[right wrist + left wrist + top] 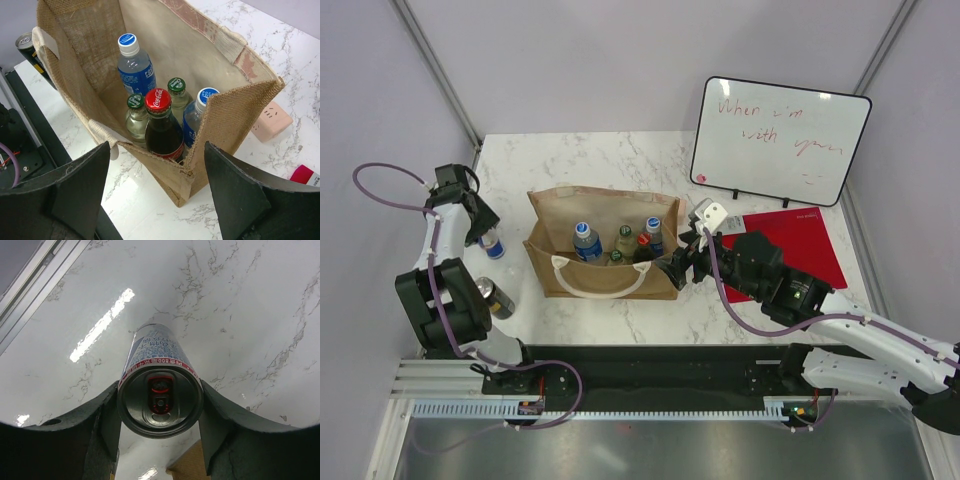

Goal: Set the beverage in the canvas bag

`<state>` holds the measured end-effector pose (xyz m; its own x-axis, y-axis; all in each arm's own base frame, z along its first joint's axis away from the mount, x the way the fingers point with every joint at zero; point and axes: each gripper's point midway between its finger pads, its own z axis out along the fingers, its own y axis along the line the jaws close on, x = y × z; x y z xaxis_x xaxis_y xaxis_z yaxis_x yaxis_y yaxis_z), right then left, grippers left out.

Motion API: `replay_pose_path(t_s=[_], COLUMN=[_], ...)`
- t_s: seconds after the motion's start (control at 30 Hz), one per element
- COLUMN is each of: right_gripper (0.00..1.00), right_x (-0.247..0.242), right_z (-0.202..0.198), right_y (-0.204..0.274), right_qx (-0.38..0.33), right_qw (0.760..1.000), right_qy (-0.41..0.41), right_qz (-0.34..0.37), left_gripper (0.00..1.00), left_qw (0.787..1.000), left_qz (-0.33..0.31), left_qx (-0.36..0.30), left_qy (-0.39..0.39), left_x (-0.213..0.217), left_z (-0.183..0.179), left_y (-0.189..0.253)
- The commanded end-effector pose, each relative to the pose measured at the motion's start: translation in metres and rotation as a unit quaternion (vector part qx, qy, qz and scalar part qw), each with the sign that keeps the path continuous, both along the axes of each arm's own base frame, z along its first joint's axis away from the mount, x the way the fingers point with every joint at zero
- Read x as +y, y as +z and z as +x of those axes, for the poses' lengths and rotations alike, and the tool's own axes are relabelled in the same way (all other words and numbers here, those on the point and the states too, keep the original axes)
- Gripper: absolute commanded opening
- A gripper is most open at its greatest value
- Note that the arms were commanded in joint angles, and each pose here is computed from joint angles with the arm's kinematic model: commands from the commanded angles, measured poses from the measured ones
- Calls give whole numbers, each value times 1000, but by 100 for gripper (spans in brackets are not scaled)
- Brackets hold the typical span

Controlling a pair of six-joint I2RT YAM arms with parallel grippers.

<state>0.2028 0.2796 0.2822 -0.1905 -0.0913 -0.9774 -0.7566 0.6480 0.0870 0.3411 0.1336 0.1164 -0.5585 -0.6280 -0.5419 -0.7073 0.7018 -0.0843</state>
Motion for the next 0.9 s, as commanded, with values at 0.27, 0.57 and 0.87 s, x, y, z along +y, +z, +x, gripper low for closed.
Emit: replay_pose_path(t_s=[0.27, 0.57, 0.87], right_gripper=[83, 83, 82], right_x=[-2, -17, -33], right_z=[3, 0, 4], right_y=[8, 24, 30], right_qx=[-5, 2, -2], right_qw=[1000, 997, 994], right_qy=[-14, -44, -80], right_qz=[19, 63, 80], left_gripper=[2, 2, 2], left_qw=[984, 951, 907], left_qz=[72, 131, 100], left_qx=[-139, -201, -296], left_qy=[-89, -194, -283], left_x=[-30, -116, -172], left_z=[24, 11, -30], left_y=[147, 245, 315])
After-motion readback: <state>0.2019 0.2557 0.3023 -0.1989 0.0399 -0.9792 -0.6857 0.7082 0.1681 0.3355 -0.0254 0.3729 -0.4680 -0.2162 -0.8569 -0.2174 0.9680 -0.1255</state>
